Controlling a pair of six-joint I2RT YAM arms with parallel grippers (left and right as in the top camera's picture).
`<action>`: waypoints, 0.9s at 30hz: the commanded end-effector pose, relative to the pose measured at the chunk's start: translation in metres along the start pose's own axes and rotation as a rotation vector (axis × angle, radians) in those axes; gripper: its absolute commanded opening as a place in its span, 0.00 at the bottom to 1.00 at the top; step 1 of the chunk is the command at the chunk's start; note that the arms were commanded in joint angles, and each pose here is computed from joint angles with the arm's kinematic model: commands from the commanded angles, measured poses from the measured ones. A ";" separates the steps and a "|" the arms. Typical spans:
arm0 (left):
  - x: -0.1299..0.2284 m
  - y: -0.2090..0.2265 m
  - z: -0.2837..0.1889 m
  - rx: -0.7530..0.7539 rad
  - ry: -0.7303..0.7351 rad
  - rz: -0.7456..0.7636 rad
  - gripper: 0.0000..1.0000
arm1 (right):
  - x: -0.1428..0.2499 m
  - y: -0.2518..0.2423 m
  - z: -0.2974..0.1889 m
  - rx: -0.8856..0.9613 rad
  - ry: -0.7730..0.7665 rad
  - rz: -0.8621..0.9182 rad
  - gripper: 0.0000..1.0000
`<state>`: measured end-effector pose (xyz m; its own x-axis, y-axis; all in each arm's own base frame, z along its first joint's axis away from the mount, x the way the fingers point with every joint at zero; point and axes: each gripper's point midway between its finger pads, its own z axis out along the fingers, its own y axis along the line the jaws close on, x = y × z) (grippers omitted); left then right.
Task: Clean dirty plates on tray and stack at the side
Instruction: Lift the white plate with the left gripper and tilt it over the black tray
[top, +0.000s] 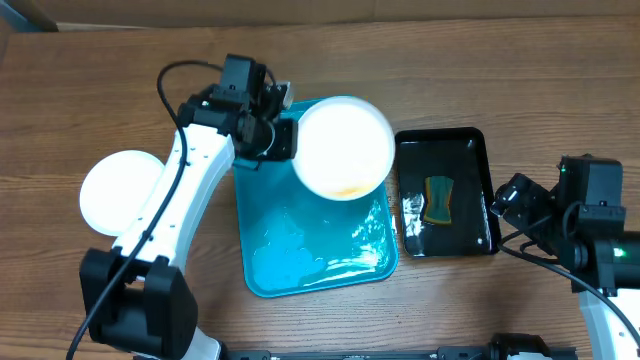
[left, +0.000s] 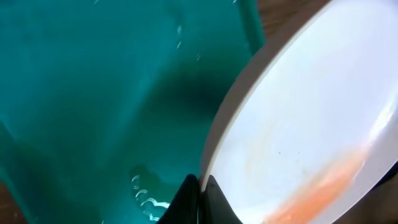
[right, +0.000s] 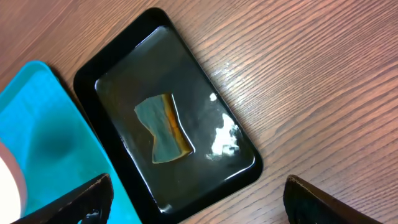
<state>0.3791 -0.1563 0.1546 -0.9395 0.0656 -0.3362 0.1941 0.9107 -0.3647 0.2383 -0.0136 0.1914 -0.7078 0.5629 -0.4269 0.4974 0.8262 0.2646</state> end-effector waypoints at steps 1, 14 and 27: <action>-0.021 -0.048 -0.021 0.049 -0.101 0.083 0.04 | -0.004 0.000 0.000 -0.002 -0.007 -0.003 0.89; -0.039 -0.131 0.012 -0.250 -0.395 0.245 0.04 | -0.003 0.000 0.008 0.014 0.020 -0.002 0.87; -0.052 -0.158 0.006 -0.387 -0.575 0.341 0.04 | -0.003 0.000 0.009 0.015 0.023 -0.002 0.87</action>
<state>0.3922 -0.3097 0.2079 -0.5846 0.2266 -0.7791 0.2776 0.9581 0.0703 0.2427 -0.0146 0.1822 -0.7246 0.5623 -0.3984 0.5065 0.8266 0.2454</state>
